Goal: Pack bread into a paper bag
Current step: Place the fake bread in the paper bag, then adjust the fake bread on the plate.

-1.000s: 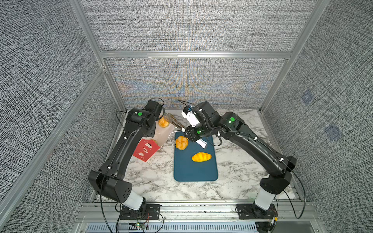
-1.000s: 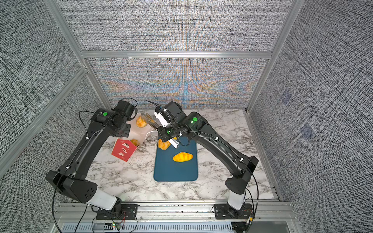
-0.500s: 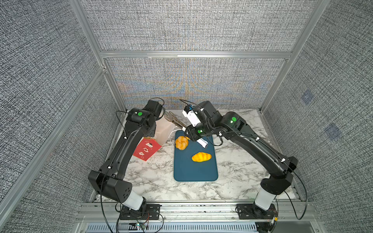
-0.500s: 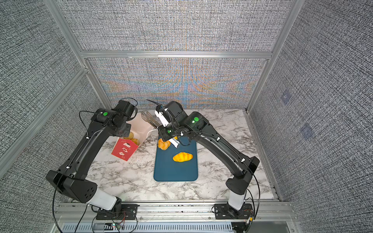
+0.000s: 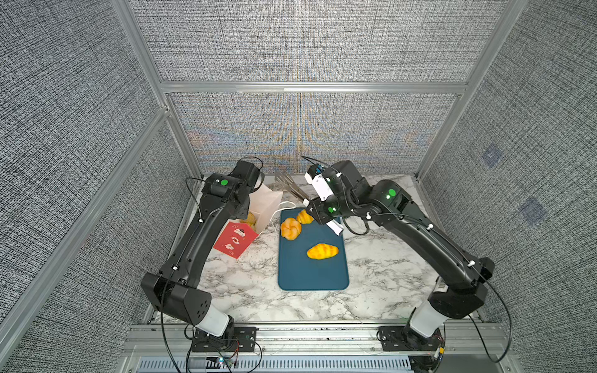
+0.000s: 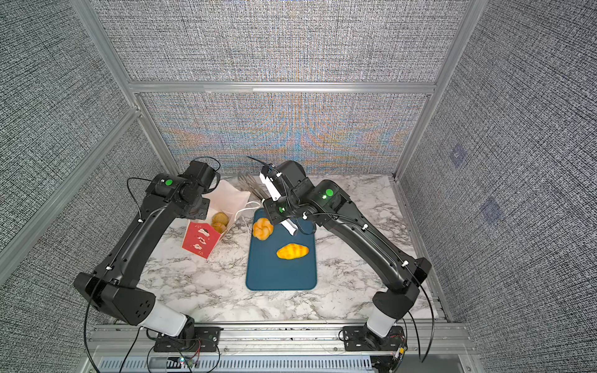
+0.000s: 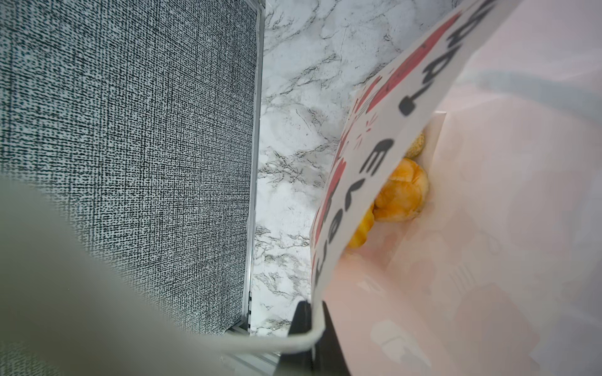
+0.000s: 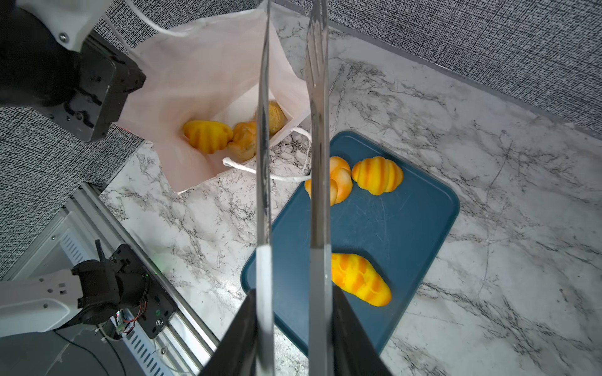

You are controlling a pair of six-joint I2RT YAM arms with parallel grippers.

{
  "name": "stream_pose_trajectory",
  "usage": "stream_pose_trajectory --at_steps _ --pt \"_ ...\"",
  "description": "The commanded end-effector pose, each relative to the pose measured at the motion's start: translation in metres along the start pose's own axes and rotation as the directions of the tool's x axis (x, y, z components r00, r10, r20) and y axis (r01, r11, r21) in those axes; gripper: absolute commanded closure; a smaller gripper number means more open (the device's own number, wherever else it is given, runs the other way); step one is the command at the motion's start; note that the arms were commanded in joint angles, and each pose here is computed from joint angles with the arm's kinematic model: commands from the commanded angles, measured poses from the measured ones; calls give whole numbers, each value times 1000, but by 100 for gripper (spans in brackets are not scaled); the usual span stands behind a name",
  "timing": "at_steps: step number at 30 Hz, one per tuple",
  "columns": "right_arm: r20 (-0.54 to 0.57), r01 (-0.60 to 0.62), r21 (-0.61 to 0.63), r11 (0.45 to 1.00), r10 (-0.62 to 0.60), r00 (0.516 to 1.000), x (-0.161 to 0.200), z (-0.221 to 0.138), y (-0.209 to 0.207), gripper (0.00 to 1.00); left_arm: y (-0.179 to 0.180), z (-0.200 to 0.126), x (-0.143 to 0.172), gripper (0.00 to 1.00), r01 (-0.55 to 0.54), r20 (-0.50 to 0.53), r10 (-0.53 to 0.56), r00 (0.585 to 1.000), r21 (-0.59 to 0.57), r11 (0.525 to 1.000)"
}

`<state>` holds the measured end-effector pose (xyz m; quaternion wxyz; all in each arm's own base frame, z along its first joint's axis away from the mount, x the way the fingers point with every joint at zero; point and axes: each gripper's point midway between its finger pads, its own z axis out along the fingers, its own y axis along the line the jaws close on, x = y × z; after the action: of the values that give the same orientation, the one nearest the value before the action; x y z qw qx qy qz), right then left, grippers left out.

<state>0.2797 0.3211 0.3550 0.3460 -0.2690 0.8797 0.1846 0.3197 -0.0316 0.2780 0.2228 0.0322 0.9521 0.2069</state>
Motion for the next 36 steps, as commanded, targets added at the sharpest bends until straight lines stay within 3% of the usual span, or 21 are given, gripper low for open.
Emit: stream_pose_trajectory --at_steps 1,36 --pt "47 -17 27 999 16 999 -6 -7 -6 65 2 -1 0 98 1 9 -1 1000 -10 1000" --pt "-48 -149 104 983 155 987 115 1 -44 66 3 -8 23 98 11 10 -11 1000 41 999"
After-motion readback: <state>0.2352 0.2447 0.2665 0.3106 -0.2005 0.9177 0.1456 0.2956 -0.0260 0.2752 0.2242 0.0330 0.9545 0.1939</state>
